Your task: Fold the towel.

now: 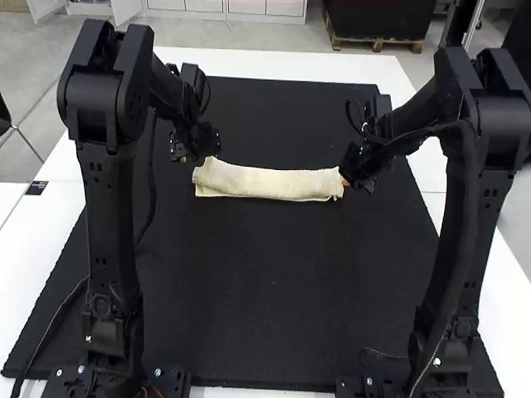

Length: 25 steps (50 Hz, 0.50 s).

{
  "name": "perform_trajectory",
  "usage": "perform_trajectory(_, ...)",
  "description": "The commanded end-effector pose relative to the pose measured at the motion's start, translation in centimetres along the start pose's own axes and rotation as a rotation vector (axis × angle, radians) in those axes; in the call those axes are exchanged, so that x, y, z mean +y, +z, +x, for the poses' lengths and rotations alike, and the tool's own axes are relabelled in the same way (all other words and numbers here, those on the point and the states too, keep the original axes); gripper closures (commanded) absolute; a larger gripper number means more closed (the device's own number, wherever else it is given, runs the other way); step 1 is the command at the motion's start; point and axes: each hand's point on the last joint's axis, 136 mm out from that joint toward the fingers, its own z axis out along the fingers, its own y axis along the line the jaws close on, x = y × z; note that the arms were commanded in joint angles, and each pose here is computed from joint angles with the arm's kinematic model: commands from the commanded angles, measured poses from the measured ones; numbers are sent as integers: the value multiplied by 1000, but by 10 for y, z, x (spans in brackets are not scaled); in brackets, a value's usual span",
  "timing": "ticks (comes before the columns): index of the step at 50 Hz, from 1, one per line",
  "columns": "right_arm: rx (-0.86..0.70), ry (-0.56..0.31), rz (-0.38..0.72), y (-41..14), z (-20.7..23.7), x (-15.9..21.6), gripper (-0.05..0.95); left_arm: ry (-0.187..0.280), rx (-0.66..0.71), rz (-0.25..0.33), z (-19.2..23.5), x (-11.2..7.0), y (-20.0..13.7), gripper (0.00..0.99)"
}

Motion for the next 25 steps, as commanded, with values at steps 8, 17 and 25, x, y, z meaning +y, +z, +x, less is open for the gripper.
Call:
perform_trajectory(8, -1, 2, 2, 1, 0, 4, 559, 13, -65, 23, -25, -21, -22, 33)
perform_trajectory(17, -3, 15, -4, 1, -1, 7, 226, 12, -79, 27, -30, -21, -30, 33)
perform_trajectory(25, -2, 36, -17, 1, -3, 11, -10, 13, -94, 37, -37, -25, -40, 33)
